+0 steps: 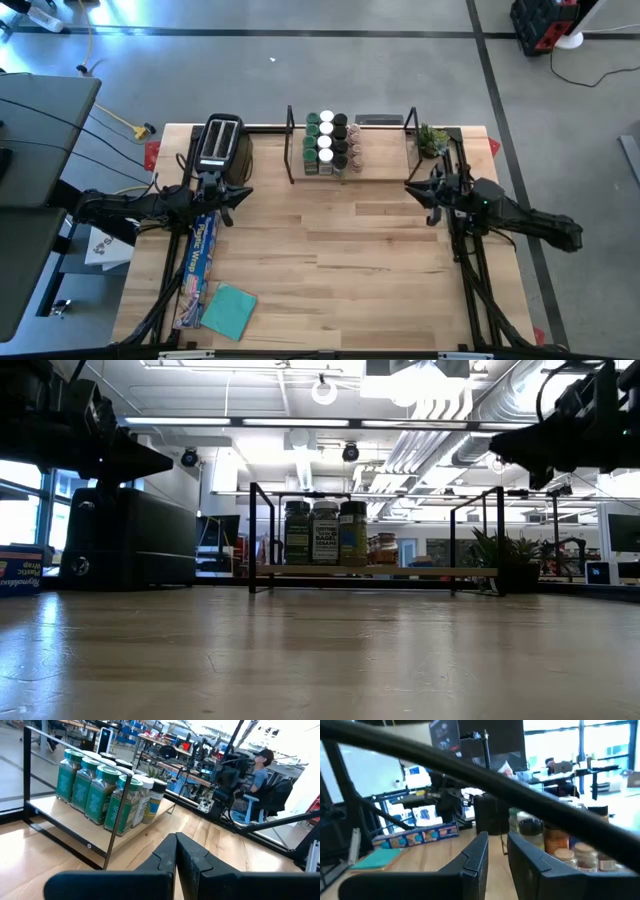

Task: Shelf spices
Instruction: Return to Home Position

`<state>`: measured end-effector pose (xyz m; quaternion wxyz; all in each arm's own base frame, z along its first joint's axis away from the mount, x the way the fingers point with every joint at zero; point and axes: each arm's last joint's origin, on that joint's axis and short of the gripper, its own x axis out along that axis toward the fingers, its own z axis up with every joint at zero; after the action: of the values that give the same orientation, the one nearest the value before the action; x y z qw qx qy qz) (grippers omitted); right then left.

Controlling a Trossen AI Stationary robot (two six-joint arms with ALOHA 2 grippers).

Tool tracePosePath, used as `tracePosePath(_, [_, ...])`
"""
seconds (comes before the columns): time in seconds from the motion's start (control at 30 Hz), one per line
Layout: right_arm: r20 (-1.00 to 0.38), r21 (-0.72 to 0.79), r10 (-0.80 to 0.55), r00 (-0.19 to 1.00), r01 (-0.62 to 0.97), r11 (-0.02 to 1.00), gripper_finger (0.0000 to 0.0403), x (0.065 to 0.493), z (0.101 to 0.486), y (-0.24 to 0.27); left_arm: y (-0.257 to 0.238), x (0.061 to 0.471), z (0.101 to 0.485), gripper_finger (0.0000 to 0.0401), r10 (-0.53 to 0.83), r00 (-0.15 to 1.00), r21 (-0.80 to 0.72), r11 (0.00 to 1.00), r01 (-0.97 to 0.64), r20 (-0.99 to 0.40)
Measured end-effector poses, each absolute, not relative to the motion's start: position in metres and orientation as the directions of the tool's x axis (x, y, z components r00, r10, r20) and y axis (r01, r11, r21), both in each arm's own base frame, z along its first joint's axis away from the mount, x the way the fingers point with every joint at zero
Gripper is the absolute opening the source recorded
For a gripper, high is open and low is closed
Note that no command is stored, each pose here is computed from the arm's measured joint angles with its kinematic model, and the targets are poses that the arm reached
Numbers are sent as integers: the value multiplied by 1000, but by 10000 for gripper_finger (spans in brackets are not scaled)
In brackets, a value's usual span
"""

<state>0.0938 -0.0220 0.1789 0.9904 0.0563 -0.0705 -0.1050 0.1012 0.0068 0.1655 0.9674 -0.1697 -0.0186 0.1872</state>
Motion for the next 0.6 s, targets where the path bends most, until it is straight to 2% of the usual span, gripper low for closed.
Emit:
tracePosePath(0.1, [137,94,-216,967,205,974,64,94,179,-22,7,101,166,5,366,930,-335,873,-354,-29])
tracePosePath(0.3, [26,-20,-221,975,221,975,64,95,169,-22,7,101,165,5,367,930,-333,873,-356,-32])
tracePosePath(0.6, [7,-27,-221,975,221,975,64,95,167,-22,7,101,165,5,367,930,-334,873,-356,-32])
